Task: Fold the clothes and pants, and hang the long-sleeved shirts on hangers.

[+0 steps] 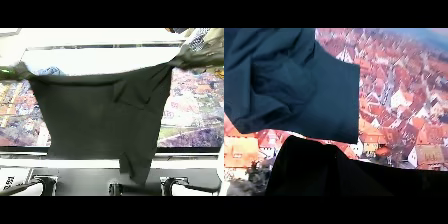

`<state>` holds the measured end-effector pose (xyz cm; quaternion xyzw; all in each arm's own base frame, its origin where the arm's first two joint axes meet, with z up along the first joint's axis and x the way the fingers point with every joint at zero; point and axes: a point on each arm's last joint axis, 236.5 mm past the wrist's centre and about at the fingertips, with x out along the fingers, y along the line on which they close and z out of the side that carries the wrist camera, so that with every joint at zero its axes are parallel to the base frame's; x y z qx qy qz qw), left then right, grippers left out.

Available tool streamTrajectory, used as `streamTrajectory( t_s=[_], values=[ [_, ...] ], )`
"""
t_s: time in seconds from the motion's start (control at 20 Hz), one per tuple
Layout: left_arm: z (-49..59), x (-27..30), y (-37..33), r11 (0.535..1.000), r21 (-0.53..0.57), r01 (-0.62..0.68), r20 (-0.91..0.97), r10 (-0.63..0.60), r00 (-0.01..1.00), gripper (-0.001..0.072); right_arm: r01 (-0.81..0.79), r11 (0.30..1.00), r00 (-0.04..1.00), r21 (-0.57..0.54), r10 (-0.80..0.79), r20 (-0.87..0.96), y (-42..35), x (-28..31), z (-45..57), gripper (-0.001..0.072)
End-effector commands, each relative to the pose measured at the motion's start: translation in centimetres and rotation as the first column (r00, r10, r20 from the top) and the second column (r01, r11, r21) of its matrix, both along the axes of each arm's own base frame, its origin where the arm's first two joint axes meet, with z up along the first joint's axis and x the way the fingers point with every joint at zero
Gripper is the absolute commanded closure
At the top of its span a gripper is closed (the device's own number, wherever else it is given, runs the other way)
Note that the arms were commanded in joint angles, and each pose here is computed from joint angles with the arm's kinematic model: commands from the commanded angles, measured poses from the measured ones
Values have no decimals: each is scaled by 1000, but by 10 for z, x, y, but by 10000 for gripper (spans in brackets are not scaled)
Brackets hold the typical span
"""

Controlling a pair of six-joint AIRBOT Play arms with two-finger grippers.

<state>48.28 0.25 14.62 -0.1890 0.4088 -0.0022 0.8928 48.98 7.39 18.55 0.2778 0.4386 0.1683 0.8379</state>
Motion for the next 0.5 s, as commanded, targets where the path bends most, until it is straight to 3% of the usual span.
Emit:
streamTrajectory(
  t_s=[0.0, 0.25, 0.3, 0.35, 0.4, 0.45],
  values=[
    [-133, 38, -17, 999, -29, 21, -197, -27, 980, 693, 62, 997, 987, -37, -66, -149, 14, 62, -139, 684],
    [-195, 57, -36, 998, -66, 16, -244, -32, 969, 691, 201, 980, 944, -5, -195, -266, 9, 88, -225, 677],
    [-198, 56, -36, 997, -69, 16, -250, -33, 968, 691, 196, 981, 940, -7, -190, -284, 10, 86, -233, 606],
    [-199, 56, -37, 997, -69, 18, -252, -35, 967, 684, 189, 982, 936, -9, -183, -299, 10, 83, -236, 485],
    [-198, 56, -37, 997, -69, 18, -252, -34, 967, 603, 174, 985, 934, -10, -169, -315, 11, 78, -236, 419],
    [-195, 54, -34, 997, -72, 13, -253, -31, 967, 405, 140, 990, 935, -11, -136, -329, 8, 71, -232, 397]
  ],
)
